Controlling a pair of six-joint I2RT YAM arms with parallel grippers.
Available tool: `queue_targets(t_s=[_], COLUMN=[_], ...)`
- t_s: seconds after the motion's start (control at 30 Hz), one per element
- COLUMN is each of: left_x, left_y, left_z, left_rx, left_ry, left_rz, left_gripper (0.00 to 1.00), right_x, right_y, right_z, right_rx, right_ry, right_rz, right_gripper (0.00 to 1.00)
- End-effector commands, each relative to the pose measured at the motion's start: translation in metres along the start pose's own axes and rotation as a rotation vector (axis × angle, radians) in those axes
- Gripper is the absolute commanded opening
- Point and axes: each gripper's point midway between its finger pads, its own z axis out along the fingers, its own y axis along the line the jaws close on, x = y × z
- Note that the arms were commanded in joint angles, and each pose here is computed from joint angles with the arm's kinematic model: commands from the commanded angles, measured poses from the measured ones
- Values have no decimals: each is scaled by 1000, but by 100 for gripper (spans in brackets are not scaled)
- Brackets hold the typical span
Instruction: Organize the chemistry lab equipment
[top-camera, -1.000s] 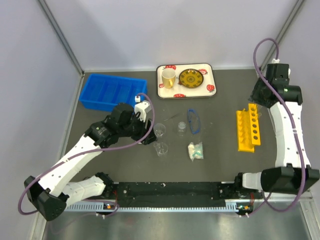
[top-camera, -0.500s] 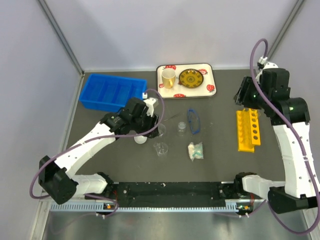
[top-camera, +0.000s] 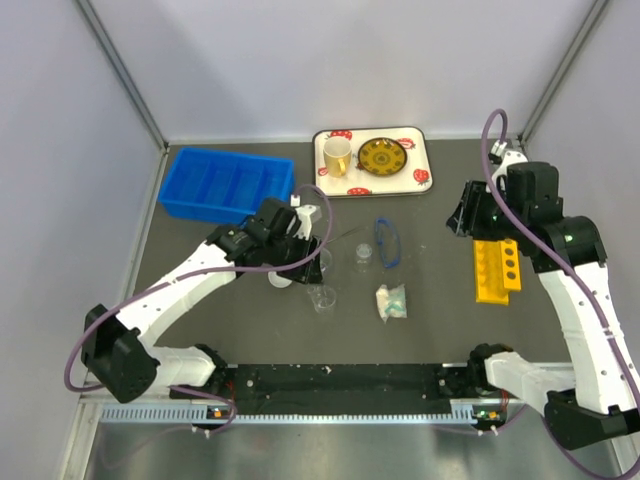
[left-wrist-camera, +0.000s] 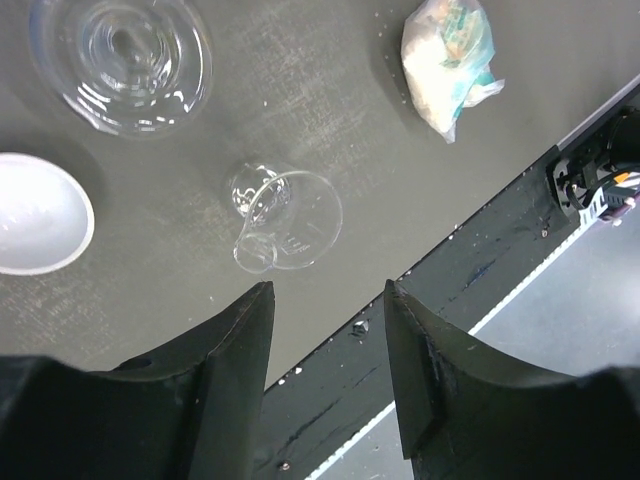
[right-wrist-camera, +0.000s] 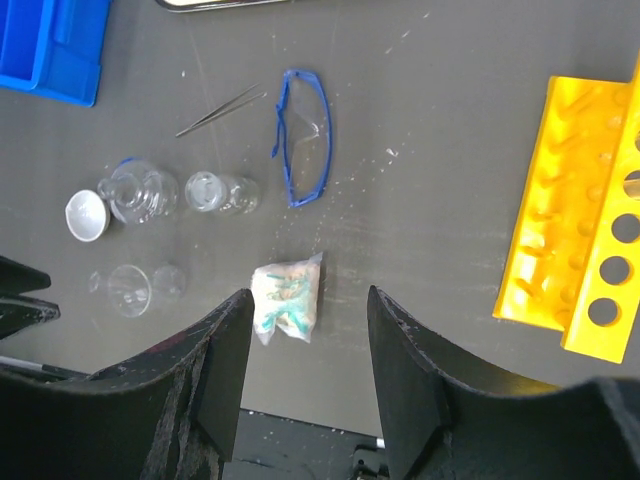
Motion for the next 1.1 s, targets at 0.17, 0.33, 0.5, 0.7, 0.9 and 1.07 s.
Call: queue_targets(t_s=[0.17, 0.33, 0.5, 0.7, 0.9, 1.07], left_x=[27, 32, 33, 33, 33, 30], left_y=[15, 18, 22, 27, 32, 35], left_z=[12, 19, 27, 36, 43, 45], left_rx=[-37, -40, -39, -53, -66, -75], left_ry=[55, 70, 80, 96, 111, 113], left_rz=[-56, -61, -54, -50, -39, -28], left_gripper=[54, 54, 54, 54, 54, 54], right_x=[-4, -2, 2, 4, 6, 7], right_y=[20, 18, 16, 14, 14, 14], right_z=[-7, -8, -7, -7, -4, -4], right_rx=[-106, -99, -92, -86, -84, -83], right_ry=[-69, -70, -66, -64, -55, -54], right_rz=[-21, -25, -22, -24, -18, -20], right_gripper=[50, 50, 50, 50, 50, 50])
